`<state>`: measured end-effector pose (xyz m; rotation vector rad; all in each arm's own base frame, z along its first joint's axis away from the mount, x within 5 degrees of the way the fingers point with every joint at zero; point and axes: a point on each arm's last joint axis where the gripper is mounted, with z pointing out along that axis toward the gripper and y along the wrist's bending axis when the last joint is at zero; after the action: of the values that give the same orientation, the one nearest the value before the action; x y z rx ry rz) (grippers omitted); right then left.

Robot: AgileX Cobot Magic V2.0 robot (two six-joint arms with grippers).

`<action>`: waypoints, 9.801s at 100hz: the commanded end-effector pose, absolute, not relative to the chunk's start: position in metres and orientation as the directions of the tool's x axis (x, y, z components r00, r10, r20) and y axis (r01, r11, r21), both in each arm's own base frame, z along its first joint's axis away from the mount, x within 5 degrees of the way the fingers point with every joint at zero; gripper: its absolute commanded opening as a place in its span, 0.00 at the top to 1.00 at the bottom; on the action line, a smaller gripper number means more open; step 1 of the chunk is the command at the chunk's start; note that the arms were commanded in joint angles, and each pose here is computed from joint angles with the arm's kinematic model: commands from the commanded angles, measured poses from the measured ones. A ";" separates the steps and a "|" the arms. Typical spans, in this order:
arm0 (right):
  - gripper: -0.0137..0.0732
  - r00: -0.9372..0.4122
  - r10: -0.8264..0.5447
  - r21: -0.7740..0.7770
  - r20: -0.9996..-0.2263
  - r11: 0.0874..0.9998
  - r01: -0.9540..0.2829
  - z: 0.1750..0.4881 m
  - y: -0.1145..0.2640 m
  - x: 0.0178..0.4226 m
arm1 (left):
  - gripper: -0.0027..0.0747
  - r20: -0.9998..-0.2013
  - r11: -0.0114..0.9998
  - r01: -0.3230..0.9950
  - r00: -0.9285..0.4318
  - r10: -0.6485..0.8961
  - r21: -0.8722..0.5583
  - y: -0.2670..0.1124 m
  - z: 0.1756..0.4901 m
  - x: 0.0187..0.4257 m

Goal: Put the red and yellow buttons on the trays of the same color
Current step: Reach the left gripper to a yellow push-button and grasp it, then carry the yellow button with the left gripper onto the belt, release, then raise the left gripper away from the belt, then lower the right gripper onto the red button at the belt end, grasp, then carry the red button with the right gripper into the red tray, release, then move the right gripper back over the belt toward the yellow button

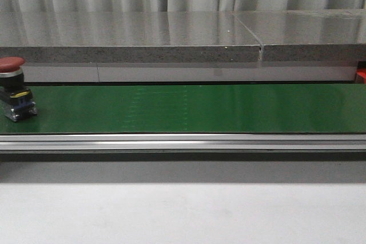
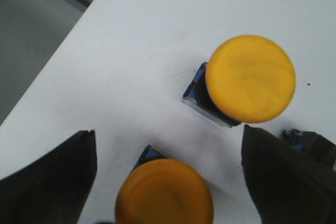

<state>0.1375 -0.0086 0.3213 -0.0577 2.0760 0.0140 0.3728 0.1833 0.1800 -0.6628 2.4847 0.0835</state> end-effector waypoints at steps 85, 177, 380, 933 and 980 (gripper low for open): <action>0.98 -0.408 -0.035 -0.027 -0.912 0.999 -0.025 0.334 -0.010 0.139 | 0.98 -0.745 0.862 -0.474 -0.506 -0.435 -0.181 0.168 0.301 0.349; 0.98 -0.408 -0.035 -0.027 -0.912 0.999 -0.025 0.334 -0.010 0.139 | 0.98 -0.715 0.974 -0.162 -0.662 -0.225 -0.157 0.043 0.317 0.315; 0.98 -0.408 -0.035 -0.027 -0.912 0.999 -0.025 0.334 -0.010 0.139 | 0.19 -0.959 0.990 0.082 -0.272 -0.085 -0.111 -0.011 0.400 0.194; 0.70 -0.621 0.268 0.064 -0.736 0.942 0.330 0.231 -0.252 0.435 | 0.99 -0.970 0.988 0.105 -0.227 -0.084 -0.110 -0.011 0.316 0.075; 0.18 -0.560 0.227 0.043 -0.797 0.946 0.321 0.276 -0.249 0.431 | 0.99 -0.970 0.988 0.105 -0.227 -0.084 -0.110 -0.011 0.316 0.075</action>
<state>0.4355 -0.2499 0.2010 0.4176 2.3768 -0.0534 0.0737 -0.0114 0.3011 0.0268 1.8804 -0.1614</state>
